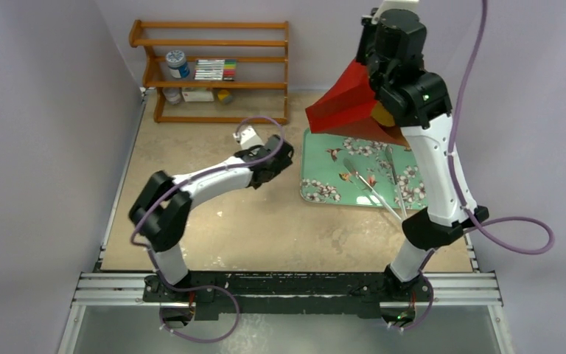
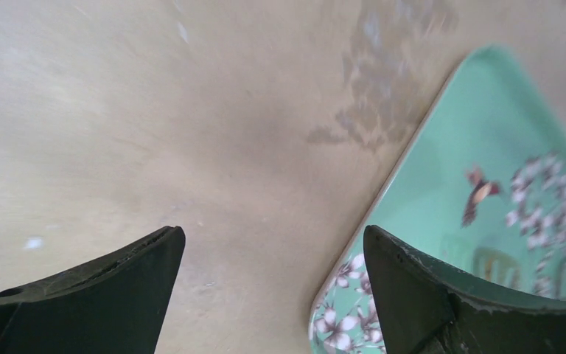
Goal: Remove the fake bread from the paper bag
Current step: Move the container to the center of the board, then place the paper bag at the center of the board.
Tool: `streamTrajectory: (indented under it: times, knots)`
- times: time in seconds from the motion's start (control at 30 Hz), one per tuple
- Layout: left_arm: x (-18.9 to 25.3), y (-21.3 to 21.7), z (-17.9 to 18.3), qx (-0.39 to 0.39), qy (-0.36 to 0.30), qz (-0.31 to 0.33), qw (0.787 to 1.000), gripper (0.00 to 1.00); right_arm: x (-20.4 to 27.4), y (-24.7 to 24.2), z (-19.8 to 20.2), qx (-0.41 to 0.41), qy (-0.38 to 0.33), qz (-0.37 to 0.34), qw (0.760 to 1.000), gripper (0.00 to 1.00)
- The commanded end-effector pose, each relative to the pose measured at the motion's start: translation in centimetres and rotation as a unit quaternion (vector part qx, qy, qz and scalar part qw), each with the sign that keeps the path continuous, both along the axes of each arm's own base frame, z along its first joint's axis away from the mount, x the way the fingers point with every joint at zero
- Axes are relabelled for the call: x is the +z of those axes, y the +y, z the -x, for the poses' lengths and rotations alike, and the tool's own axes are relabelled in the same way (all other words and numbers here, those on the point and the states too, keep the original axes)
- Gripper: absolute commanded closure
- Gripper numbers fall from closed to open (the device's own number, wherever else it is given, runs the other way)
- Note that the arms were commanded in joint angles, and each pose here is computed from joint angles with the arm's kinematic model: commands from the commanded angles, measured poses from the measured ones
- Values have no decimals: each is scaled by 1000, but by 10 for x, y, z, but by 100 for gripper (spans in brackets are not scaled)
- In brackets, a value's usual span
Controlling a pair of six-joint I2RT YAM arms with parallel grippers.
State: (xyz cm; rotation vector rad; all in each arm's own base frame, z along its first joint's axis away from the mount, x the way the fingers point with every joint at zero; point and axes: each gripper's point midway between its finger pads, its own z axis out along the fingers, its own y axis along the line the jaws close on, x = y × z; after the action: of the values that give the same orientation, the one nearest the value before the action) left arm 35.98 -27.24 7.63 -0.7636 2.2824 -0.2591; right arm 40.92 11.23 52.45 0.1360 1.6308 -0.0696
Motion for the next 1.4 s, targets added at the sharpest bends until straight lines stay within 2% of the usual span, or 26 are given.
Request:
streamTrajectory:
  times: [0.0,0.33,0.57,0.77,0.93,1.1,1.37]
  knots:
    - [69,61,5,84,-67,0,994,7,34,48,3,53,-64,-41,996,100]
    - [92,160,58,185,-89,-23,978,7,15,172,7,158,-68,-49,984,100]
    - [124,218,93,271,-139,-30,952,6,-9,254,13,232,-66,-69,968,100]
    - [158,262,119,340,-195,-33,919,6,-50,281,18,249,-48,-78,964,100]
    - [186,275,121,364,-239,-23,900,6,-106,289,26,261,-12,-84,961,100]
    - [206,278,119,369,-252,-34,894,6,-167,297,43,279,39,-84,956,100]
    - [226,281,116,368,-264,-56,890,6,-207,331,64,320,83,-111,937,100]
